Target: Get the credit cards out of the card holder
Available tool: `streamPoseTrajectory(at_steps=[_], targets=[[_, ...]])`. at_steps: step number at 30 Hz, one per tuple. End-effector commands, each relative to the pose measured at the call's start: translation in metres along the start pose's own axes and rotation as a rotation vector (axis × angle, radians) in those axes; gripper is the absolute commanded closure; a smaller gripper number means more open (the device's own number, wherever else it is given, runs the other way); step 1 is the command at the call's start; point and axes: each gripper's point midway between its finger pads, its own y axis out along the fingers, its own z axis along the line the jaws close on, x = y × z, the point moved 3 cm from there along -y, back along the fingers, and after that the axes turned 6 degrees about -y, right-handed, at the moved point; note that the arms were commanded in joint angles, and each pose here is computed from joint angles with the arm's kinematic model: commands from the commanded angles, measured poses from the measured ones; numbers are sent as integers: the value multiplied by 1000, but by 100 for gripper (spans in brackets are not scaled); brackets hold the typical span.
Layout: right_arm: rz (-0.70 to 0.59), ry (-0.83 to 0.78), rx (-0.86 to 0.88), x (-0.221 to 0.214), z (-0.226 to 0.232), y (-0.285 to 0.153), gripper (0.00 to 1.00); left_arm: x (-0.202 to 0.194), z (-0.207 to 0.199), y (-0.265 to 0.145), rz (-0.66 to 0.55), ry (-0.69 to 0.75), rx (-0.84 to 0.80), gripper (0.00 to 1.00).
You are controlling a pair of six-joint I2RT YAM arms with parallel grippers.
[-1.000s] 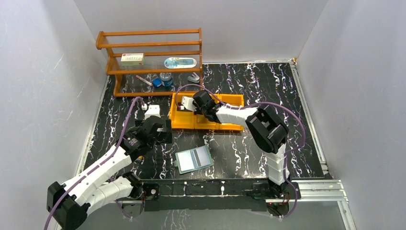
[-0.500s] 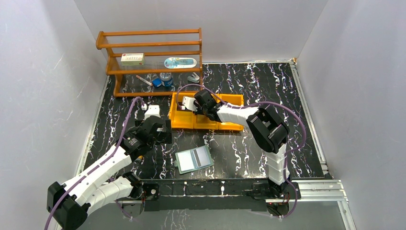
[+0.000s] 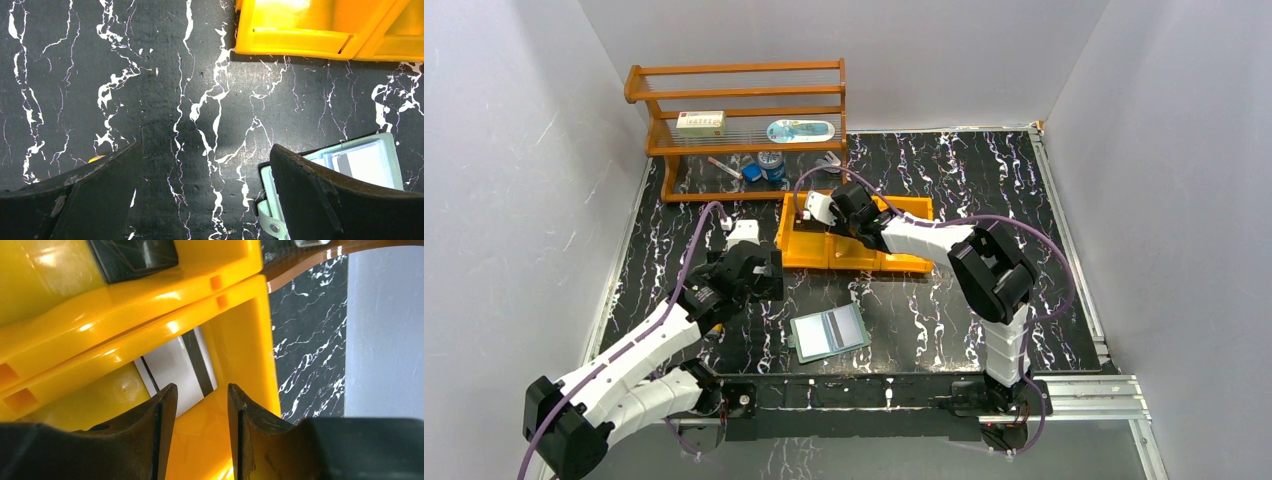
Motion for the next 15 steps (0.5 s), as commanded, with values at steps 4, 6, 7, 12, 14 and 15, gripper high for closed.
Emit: streamPoseTrajectory(at_steps=[4,6,7,12,14,15], targets=[[-126,178,-108,28,-37,-38,50,6,-2,-3,6,-9,-2,2],[-163,265,-117,32,-41,-53,50,5,-3,-2,15,-2,-2,2],[-197,318,-111,36,-41,-62,50,5,-3,-2,17,1,-3,2],[-360,702,-42,50,-34,-116,43,4,-7,-2,39,26,-25,2],[-385,861,27,50,-18,-130,42,4,-11,-2,48,38,-48,2],[-392,938,75,49,-8,-135,41,4,-13,-3,54,40,-62,2]])
